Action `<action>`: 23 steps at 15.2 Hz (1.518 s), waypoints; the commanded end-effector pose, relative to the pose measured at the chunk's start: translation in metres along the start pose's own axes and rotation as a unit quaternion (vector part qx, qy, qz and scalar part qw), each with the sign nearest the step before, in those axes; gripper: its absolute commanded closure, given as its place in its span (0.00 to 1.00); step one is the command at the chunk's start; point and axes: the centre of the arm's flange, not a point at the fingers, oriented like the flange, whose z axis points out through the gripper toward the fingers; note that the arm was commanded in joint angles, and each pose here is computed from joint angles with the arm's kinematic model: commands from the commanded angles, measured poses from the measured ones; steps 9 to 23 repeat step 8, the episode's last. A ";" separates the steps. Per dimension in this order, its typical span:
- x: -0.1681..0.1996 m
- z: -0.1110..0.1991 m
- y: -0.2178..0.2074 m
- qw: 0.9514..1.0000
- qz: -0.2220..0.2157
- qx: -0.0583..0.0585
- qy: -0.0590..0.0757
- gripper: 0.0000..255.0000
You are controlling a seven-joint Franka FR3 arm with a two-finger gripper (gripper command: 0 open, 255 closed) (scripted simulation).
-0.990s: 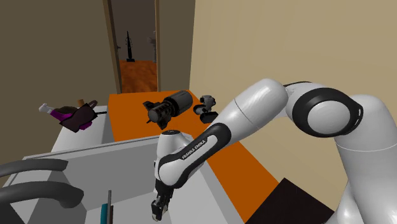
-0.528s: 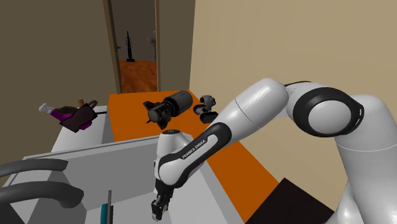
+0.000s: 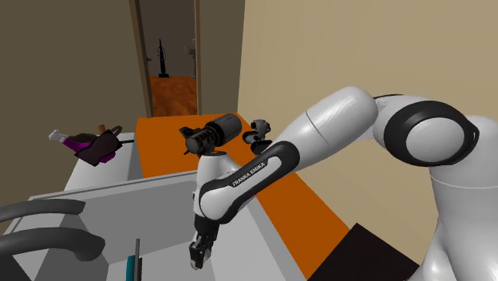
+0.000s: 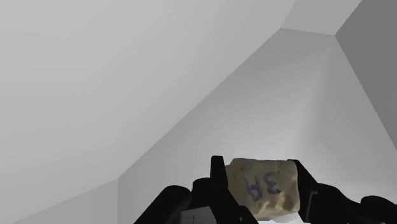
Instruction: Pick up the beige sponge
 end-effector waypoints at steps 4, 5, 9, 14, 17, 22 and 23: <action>-0.001 -0.024 -0.008 1.000 0.000 0.000 0.000 1.00; -0.002 -0.029 -0.009 1.000 0.000 0.000 0.000 1.00; -0.002 -0.035 -0.011 1.000 0.000 0.000 0.000 1.00; -0.002 -0.035 -0.011 1.000 0.000 0.000 0.000 1.00; -0.002 -0.035 -0.011 1.000 0.000 0.000 0.000 1.00; -0.002 -0.035 -0.011 1.000 0.000 0.000 0.000 1.00; -0.002 -0.035 -0.011 1.000 0.000 0.000 0.000 1.00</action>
